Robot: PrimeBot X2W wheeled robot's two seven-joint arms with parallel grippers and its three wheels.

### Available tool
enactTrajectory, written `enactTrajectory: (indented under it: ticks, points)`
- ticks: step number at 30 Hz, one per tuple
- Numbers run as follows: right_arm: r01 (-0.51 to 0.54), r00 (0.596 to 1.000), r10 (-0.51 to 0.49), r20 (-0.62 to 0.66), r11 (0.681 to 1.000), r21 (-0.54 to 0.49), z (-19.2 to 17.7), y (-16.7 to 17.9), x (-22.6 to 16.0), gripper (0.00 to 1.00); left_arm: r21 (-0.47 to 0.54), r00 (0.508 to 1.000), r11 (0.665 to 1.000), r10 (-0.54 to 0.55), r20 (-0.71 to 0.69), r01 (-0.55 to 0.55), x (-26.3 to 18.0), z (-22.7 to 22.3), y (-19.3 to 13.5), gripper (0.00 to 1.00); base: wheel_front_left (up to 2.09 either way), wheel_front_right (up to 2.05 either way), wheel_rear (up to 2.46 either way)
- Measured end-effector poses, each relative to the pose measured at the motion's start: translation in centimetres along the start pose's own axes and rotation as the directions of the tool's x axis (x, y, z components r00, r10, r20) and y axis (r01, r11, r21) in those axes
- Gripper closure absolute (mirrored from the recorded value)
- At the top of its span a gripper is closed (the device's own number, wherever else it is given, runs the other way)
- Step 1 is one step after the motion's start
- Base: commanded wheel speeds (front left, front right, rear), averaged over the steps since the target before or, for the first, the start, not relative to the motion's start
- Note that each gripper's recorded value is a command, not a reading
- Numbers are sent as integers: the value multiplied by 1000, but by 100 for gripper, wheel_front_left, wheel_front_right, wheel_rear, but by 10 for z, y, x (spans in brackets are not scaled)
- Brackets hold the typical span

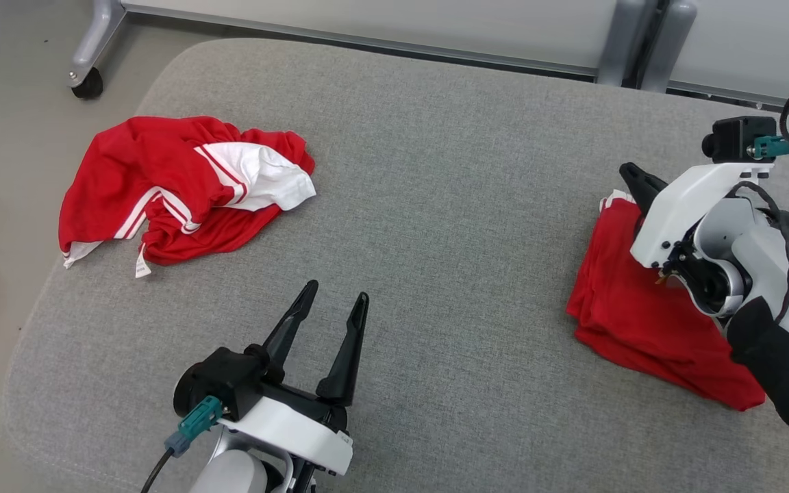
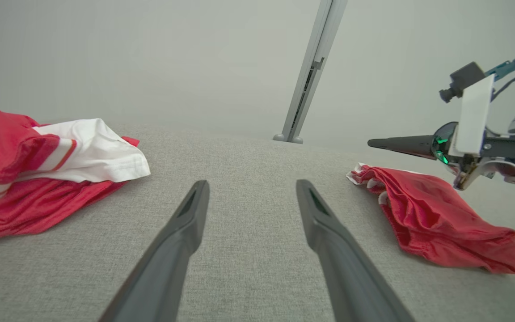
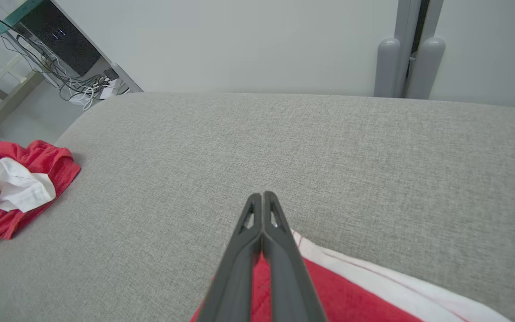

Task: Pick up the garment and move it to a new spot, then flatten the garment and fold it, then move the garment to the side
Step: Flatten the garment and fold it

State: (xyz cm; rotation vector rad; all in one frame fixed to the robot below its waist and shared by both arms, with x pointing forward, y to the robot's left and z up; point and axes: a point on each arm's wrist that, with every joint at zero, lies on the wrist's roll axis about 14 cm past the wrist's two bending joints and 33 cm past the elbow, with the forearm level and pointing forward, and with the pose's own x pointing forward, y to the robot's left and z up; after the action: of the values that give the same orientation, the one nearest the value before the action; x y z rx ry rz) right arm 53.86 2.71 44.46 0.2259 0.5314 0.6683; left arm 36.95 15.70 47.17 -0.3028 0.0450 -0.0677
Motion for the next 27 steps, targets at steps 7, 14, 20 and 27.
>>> enactTrajectory:
  ticks: [7, 14, 20, 27]
  points:
    - [-21, 990, 26, 138, 999, -36, 26, 16, -22, 100, 15, 999, 999, -32, 32, 31, -1, 10, -9, 0, 0, 0, 0]
    - [34, 957, -12, 290, 997, -71, 48, 0, -71, 0, 29, 995, 996, -83, 52, 82, -2, 16, -21, 0, 0, 0, 0]
    - [114, 906, -66, 418, 989, -91, 70, -18, -124, 0, 45, 990, 993, -117, 78, 113, -1, 25, -29, 0, 0, 0, 0]
    - [209, 821, -146, 551, 976, -54, 82, -37, -191, 0, 63, 980, 987, -158, 122, 151, 0, 40, -41, 0, 0, 0, 0]
